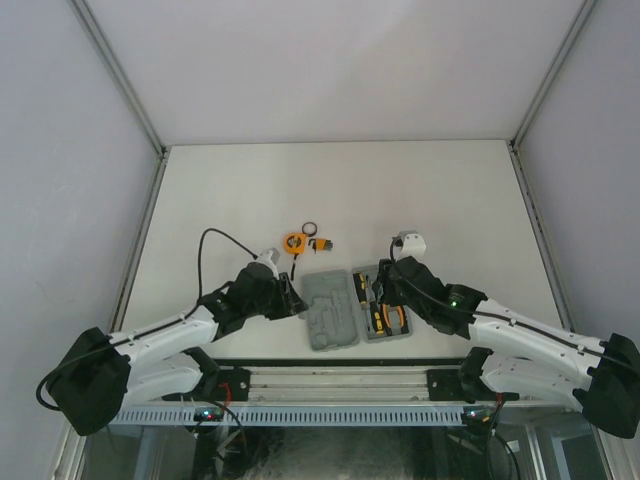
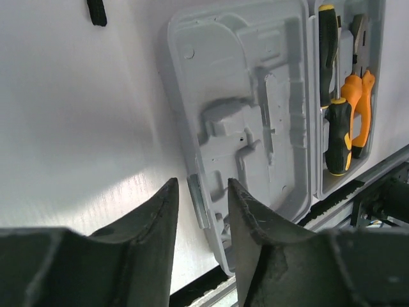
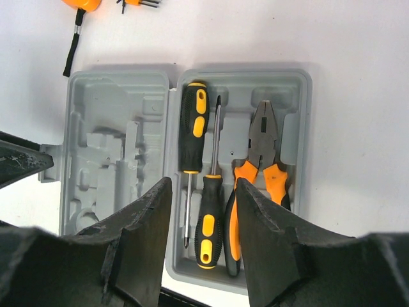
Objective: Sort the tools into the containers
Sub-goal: Move the storage box to the center of the board.
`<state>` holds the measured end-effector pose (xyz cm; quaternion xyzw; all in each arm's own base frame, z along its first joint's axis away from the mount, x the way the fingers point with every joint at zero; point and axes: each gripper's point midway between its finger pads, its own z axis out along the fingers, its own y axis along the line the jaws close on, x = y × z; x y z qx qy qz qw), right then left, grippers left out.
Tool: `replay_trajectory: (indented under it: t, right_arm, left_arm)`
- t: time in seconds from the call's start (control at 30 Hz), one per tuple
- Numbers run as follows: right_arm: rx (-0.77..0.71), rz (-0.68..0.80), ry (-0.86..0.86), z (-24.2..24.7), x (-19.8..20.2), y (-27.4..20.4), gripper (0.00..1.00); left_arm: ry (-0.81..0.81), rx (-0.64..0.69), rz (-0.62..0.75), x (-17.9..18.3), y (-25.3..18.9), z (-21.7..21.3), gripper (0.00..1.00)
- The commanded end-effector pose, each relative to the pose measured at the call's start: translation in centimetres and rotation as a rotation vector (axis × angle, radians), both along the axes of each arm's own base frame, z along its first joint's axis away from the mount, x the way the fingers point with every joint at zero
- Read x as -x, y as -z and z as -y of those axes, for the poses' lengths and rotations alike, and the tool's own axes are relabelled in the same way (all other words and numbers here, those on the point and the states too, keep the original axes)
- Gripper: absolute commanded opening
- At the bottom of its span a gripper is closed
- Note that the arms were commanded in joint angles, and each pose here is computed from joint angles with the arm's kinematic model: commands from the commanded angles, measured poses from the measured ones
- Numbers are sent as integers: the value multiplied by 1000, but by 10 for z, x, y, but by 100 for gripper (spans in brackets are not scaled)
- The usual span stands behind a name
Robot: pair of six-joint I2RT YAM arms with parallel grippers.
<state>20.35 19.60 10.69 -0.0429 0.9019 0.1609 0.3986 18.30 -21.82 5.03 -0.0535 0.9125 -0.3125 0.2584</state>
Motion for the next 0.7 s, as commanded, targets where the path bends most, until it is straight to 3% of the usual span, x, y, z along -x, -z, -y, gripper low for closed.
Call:
replay_trajectory:
  t: [0.0,0.13,0.4,0.67]
  right_arm:
    - [-35,20,28,-1,-5,-7,44]
    - [-37,16,35,0,-5,-7,44]
    - [-51,11,37,-2,-4,-7,44]
    - [-61,10,40,-3,-4,-9,44]
  left_arm:
    - [-9,21,11,-2,1,5,36]
    - [-14,27,27,-4,-4,4,21]
    - [-25,2,46,-9,-8,2,2]
    - [-53,-40,89,-20,-19,-4,0]
